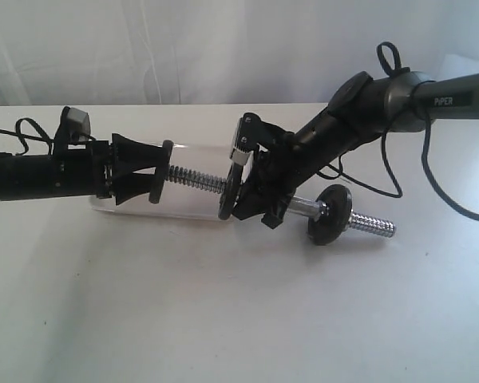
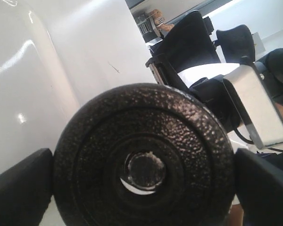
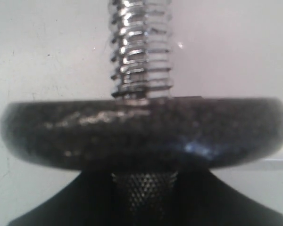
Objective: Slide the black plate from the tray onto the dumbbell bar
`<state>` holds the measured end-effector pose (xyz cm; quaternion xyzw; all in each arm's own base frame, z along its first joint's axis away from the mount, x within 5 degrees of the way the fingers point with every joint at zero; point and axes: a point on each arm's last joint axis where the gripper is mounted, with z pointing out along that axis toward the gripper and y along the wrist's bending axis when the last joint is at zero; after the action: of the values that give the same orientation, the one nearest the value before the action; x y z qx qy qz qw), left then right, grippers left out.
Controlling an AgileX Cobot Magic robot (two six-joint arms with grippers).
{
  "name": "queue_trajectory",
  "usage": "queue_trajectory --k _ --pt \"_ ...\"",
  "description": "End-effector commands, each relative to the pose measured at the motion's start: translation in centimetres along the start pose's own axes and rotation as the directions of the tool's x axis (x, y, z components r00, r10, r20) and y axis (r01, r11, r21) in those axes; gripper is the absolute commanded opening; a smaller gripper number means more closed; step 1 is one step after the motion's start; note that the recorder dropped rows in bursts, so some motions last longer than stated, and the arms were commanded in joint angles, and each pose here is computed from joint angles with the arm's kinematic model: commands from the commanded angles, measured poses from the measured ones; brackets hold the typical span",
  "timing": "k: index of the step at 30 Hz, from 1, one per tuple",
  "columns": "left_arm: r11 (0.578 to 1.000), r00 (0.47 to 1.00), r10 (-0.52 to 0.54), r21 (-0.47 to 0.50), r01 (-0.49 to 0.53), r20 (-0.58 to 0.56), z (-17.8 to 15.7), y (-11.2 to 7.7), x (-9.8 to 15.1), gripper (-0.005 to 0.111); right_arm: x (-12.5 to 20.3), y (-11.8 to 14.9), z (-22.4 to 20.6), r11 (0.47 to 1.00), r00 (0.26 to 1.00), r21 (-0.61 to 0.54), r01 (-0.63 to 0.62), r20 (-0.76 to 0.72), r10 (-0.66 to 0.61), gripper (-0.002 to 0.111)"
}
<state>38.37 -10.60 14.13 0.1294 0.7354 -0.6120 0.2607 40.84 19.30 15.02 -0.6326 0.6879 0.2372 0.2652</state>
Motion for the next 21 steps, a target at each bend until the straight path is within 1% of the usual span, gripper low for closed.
queue_trajectory --k 1,4,7,12,19,21 --pt "0.992 0.999 0.035 0.119 -0.037 0.019 0.5 -1.8 -0.4 0.0 -2.6 0.1 -1.9 1.0 0.993 0.019 -0.004 0.119 0.002 0.0" --pt "0.988 0.998 0.057 0.145 -0.058 0.01 2.0 -2.4 0.0 0.0 -2.6 0.1 -1.9 1.0 0.992 0.016 0.006 0.123 -0.008 0.0" --pt "0.983 0.996 0.086 0.162 -0.089 0.027 2.9 -2.9 0.2 0.0 -2.6 0.1 -1.9 1.0 0.992 0.018 0.013 0.126 -0.015 0.0" --pt "0.98 0.996 0.092 0.175 -0.092 0.009 3.7 -3.2 0.6 0.0 -2.9 0.5 -1.9 0.999 0.986 -0.018 0.051 0.163 -0.048 0.0" --pt "0.975 0.995 0.098 0.204 -0.09 -0.028 5.2 -4.0 1.4 0.0 -3.0 0.4 -1.9 0.998 0.985 -0.014 0.054 0.163 -0.051 0.0" --pt "0.971 0.992 0.122 0.213 -0.112 -0.033 5.6 -4.2 1.7 0.0 -3.0 0.4 -1.9 0.998 0.985 -0.014 0.054 0.163 -0.051 0.0"
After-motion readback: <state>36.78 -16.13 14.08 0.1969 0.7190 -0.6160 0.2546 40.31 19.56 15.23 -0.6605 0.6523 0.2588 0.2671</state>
